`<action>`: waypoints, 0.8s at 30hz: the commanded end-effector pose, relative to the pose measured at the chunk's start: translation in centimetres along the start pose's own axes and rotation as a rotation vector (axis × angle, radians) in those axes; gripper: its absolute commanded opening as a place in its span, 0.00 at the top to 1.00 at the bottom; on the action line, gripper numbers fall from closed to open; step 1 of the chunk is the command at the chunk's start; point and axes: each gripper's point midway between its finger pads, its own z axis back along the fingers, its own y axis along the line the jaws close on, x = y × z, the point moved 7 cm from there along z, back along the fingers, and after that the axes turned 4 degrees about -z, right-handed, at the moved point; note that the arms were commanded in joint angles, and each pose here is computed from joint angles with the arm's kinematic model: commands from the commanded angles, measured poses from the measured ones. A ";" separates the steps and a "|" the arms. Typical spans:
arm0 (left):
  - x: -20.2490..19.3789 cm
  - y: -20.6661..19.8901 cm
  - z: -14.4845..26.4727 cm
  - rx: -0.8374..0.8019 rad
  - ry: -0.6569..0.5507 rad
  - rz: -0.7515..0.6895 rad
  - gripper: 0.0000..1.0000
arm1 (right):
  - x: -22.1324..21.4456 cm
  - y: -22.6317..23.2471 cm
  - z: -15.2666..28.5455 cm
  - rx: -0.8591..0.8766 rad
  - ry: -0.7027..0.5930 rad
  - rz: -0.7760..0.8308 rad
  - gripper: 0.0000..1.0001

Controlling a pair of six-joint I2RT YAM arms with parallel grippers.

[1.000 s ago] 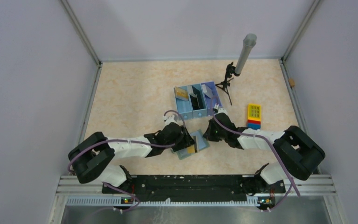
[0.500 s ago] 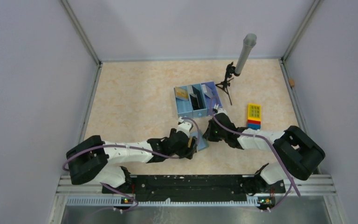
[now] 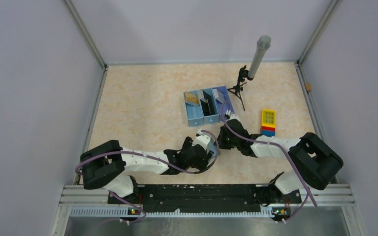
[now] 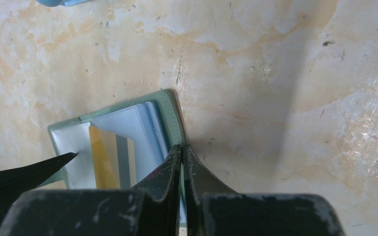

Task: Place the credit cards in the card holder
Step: Insert the credit card into the card holder.

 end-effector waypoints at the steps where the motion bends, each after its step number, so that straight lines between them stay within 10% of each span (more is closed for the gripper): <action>1: 1.3 -0.3 -0.3 0.029 -0.044 0.004 0.10 | -1.5 -1.1 0.2 -0.047 0.051 0.016 1.00; 24: 1.3 -0.2 -0.9 0.131 -0.068 0.110 0.14 | -1.7 -1.2 0.2 -0.050 0.054 0.014 1.00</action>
